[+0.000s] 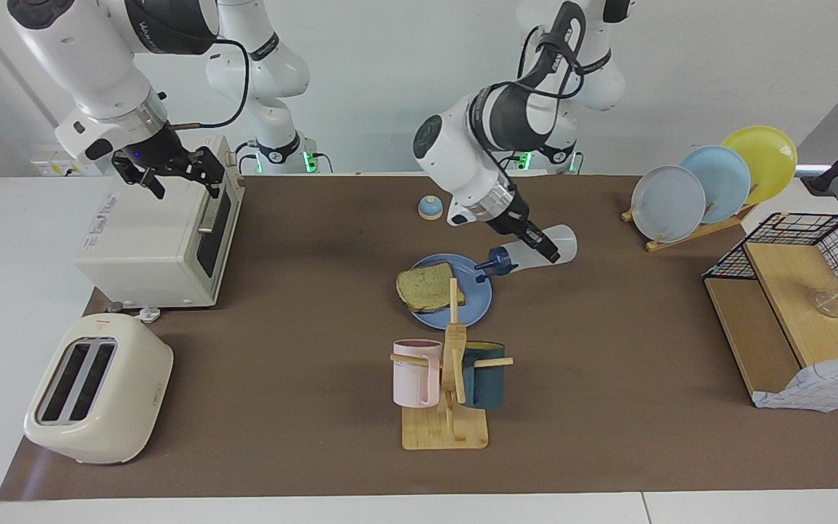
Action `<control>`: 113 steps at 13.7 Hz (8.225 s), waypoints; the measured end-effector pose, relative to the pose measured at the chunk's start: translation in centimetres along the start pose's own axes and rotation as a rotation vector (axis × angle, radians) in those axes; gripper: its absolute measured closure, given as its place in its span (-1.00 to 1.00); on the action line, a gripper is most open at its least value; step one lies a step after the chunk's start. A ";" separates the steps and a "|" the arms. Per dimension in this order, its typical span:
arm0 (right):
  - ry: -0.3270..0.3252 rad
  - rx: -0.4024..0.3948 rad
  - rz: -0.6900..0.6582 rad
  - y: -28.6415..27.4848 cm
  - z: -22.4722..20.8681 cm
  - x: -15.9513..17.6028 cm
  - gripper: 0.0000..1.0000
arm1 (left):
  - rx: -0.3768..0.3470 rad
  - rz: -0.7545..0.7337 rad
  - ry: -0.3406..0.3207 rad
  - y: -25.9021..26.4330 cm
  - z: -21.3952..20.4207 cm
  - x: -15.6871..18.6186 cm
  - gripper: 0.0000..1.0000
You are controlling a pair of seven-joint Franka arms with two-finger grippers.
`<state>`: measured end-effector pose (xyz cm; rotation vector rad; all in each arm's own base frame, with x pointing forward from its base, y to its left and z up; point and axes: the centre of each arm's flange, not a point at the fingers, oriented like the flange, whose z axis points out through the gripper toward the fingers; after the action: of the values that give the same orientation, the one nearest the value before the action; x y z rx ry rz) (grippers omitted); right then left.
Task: Put bread on plate and add seasoning
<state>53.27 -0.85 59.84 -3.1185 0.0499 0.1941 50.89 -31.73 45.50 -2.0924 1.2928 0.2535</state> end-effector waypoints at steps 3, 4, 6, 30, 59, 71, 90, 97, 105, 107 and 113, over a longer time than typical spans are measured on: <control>0.000 0.000 0.000 0.0 0.0 0.0 -1.00 | -0.115 -0.119 0.120 -4.4 1.2 -2.8 0.04; 0.000 0.000 0.000 0.0 0.0 0.0 -1.00 | -0.150 -0.163 0.159 -5.8 1.9 -3.5 0.04; 0.000 0.000 0.000 0.0 0.0 0.0 -1.00 | -0.218 -0.252 0.235 -8.2 3.1 -4.8 0.04; 0.000 0.000 0.000 0.0 0.0 0.0 -1.00 | -0.353 -1.093 1.032 -0.1 20.6 -4.1 0.04; 0.000 0.000 0.000 0.0 0.0 0.0 -1.00 | -0.357 -1.065 0.990 1.9 23.8 -3.1 -1.00; 0.000 0.000 0.000 0.0 0.0 0.0 -1.00 | -0.385 -1.068 1.027 5.8 20.3 -9.0 -1.00; 0.000 0.000 0.000 0.0 0.0 0.0 -1.00 | -0.512 -0.897 0.595 2.4 1.7 -15.4 -1.00; 0.000 0.000 0.000 0.0 0.0 0.0 -1.00 | -0.549 -0.985 0.403 -5.1 0.5 -17.7 -1.00; 0.000 0.000 0.000 0.0 0.0 0.0 -1.00 | -0.604 -1.174 0.280 -16.1 2.2 -21.8 -1.00; 0.000 0.000 0.000 0.0 0.0 0.0 -1.00 | -0.614 -1.198 0.266 -16.9 3.3 -22.6 -1.00; 0.000 0.000 0.000 0.0 0.0 0.0 -1.00 | -0.636 -1.129 0.218 -16.6 5.0 -23.5 -1.00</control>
<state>53.27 -0.86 59.84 -3.1185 0.0500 0.1939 54.29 -6.63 60.12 -3.0907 -0.0735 -0.0944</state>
